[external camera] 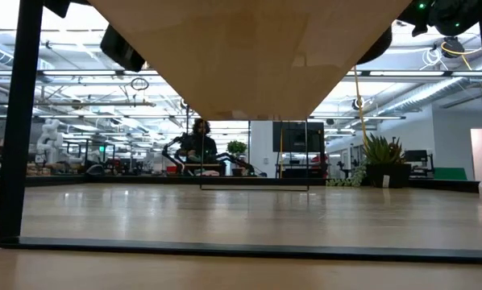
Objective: Pick and place slides into the shelf
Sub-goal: Put the black slipper on the shelf
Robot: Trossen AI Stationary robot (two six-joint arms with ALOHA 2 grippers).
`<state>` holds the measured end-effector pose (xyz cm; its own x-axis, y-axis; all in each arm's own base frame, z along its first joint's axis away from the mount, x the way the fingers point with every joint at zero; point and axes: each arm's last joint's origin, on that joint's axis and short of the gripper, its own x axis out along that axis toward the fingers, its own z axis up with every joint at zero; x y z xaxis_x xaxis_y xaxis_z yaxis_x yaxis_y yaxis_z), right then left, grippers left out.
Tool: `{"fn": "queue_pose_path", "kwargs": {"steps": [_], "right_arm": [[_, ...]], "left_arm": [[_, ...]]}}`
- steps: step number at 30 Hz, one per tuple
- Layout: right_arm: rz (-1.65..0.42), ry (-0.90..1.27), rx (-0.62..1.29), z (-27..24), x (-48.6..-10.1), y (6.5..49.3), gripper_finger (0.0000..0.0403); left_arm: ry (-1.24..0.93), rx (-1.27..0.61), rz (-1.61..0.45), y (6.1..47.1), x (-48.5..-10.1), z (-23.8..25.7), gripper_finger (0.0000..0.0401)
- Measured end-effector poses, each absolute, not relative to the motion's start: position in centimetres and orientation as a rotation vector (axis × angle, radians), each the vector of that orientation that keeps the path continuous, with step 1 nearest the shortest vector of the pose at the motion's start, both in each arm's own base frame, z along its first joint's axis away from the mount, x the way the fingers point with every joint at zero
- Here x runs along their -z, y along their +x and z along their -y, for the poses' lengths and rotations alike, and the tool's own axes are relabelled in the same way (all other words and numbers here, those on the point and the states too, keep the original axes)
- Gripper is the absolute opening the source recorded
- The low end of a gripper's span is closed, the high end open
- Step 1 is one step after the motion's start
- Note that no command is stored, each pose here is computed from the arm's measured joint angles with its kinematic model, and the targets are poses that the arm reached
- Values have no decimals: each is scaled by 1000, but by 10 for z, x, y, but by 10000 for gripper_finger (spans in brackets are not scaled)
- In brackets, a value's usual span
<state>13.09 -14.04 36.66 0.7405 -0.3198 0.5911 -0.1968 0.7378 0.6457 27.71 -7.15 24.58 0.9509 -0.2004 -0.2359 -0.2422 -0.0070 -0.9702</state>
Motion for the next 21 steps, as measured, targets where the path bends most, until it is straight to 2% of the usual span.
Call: {"fn": "queue_pose_path", "kwargs": {"steps": [16,21], "right_arm": [[755,753,72,140,-367,131,247],[754,753,73,140,-367,131,247]], "left_arm": [[-1595,-28,-421,275,-244,73,0],[-1592,-34,-430,274,-243,73,15]]}}
